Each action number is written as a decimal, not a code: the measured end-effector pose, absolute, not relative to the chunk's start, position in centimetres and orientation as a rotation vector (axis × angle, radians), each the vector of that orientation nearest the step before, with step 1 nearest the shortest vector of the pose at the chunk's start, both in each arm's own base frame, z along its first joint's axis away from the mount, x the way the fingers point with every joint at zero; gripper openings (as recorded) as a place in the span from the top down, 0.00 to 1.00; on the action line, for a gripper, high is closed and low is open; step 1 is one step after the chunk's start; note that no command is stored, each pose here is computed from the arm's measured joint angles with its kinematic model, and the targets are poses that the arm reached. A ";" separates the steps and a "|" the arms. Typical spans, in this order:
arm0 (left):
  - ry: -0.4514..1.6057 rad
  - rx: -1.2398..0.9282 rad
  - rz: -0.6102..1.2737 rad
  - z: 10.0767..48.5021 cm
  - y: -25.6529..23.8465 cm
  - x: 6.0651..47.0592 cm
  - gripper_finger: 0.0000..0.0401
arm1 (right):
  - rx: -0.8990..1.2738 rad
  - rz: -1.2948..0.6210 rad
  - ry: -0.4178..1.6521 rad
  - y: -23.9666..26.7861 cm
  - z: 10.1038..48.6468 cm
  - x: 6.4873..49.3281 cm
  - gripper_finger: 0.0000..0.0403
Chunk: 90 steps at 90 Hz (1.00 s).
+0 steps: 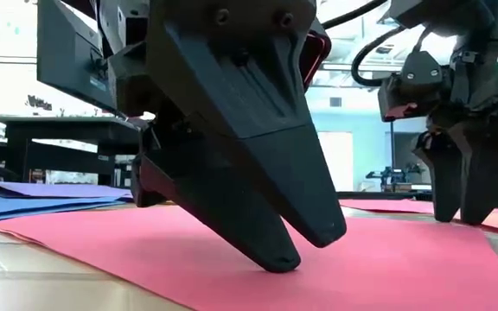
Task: Organize paper
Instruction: Stack the red paper on top of the red paper
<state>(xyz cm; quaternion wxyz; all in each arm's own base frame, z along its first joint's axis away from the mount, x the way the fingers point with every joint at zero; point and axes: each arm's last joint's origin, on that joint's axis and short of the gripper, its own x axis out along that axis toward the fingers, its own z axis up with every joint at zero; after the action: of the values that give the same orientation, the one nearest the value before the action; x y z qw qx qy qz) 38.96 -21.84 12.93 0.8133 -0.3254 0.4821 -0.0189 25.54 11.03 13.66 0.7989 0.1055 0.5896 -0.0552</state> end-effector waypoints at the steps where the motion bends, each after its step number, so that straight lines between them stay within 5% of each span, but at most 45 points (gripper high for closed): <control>1: 1.029 -0.693 -0.042 12.9 -21.9 38.9 0.69 | 0.222 -0.119 1.265 11.0 13.7 25.5 0.41; 66: 1.063 -0.804 -0.014 12.9 -22.3 38.7 0.69 | 0.242 -0.065 1.179 11.6 16.2 27.8 0.41; 90: 1.059 -0.755 -0.044 12.9 -22.8 38.4 0.69 | -0.046 0.138 1.149 11.7 16.3 27.9 0.41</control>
<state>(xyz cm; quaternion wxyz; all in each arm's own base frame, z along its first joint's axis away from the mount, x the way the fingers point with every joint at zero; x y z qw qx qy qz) 38.42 -22.78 12.93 0.7956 -0.3514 0.4931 -0.0204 27.92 11.69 16.25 0.8369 -0.0219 0.5430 0.0653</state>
